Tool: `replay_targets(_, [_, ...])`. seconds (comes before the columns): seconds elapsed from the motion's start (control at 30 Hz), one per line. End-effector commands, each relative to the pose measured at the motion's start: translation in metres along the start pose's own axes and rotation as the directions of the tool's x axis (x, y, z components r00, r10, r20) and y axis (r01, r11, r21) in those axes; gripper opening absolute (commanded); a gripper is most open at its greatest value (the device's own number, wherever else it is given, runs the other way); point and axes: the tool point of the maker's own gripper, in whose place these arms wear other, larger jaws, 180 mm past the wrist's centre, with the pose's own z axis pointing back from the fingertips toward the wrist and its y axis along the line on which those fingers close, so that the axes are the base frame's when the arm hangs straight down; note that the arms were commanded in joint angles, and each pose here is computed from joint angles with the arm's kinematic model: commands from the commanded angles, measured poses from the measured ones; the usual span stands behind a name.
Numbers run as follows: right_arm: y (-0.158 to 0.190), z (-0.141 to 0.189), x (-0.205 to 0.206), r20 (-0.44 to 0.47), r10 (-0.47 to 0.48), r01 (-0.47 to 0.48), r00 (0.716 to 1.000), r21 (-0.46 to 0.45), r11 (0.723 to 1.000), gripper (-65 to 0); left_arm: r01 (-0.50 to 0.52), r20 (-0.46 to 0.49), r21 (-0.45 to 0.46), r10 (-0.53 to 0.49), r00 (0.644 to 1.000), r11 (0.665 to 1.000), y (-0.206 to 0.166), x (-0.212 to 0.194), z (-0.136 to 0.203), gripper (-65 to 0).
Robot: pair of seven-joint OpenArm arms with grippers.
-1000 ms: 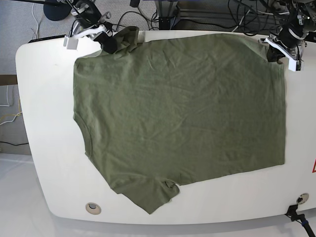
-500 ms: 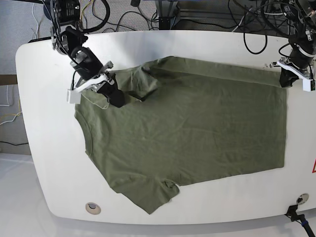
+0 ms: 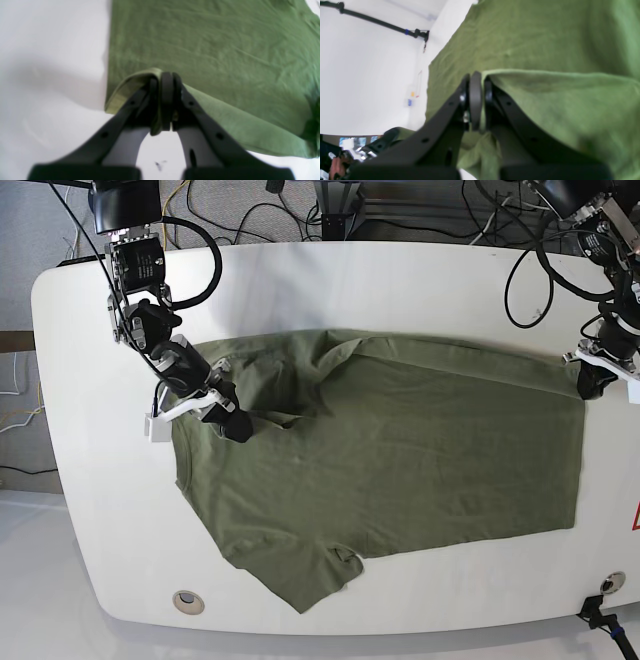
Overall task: Fold the T-shirt properly
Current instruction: 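Drag the grasped edge with both grippers toward the arm bases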
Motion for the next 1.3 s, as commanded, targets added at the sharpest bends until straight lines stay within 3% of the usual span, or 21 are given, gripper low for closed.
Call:
replay_targets(0.0, [0.007, -0.005, 0.013, 0.012, 0.018, -0.018, 1.000, 0.032, 0.999, -65.0, 0.004, 0.059, -0.008, -0.003, 0.998, 1.000, 0.001, 0.021, -0.003, -65.0])
replay_targets(0.33, [0.000, -0.028, 0.043, 0.018, 0.022, -0.022, 1.000, 0.012, 1.000, -65.0, -0.010, 0.008, 0.065, 0.009, 1.000, 0.998, 0.020, 0.022, -0.031, -65.0])
replay_targets(0.63, [-0.007, -0.041, 0.066, 0.041, 0.011, -0.011, 0.999, -0.008, 1.000, -65.0, -0.064, -0.004, 0.066, 0.064, 0.998, 0.996, 0.023, 0.033, -0.061, -65.0])
replay_targets(0.87, [-0.013, -0.047, 0.074, 0.049, -0.001, 0.002, 0.999, -0.023, 1.000, -65.0, -0.049, 0.009, 0.084, 0.049, 0.999, 0.995, 0.023, 0.048, -0.068, -65.0])
replay_targets(1.07, [-0.021, -0.053, 0.081, 0.054, -0.017, 0.020, 0.998, -0.044, 0.999, -65.0, -0.108, -0.042, 0.065, 0.111, 0.993, 0.992, 0.029, 0.037, -0.085, -65.0])
replay_targets(1.1, [-0.027, -0.055, 0.082, 0.053, -0.027, 0.030, 0.998, -0.059, 0.998, -56.7, -0.113, -0.038, 0.069, 0.116, 0.993, 0.991, 0.033, 0.037, -0.086, -65.0])
replay_targets(1.2, [-0.038, -0.063, 0.085, 0.012, -0.032, 0.033, 0.999, -0.096, 0.995, -26.3, -0.122, 0.032, 0.084, 0.119, 0.992, 0.989, 0.048, 0.048, -0.087, -34.5])
replay_targets(1.27, [-0.041, -0.059, 0.092, -0.014, 0.011, -0.013, 1.000, -0.124, 0.992, -14.7, -0.078, 0.061, 0.079, 0.074, 0.995, 0.994, 0.049, 0.059, -0.092, -16.3])
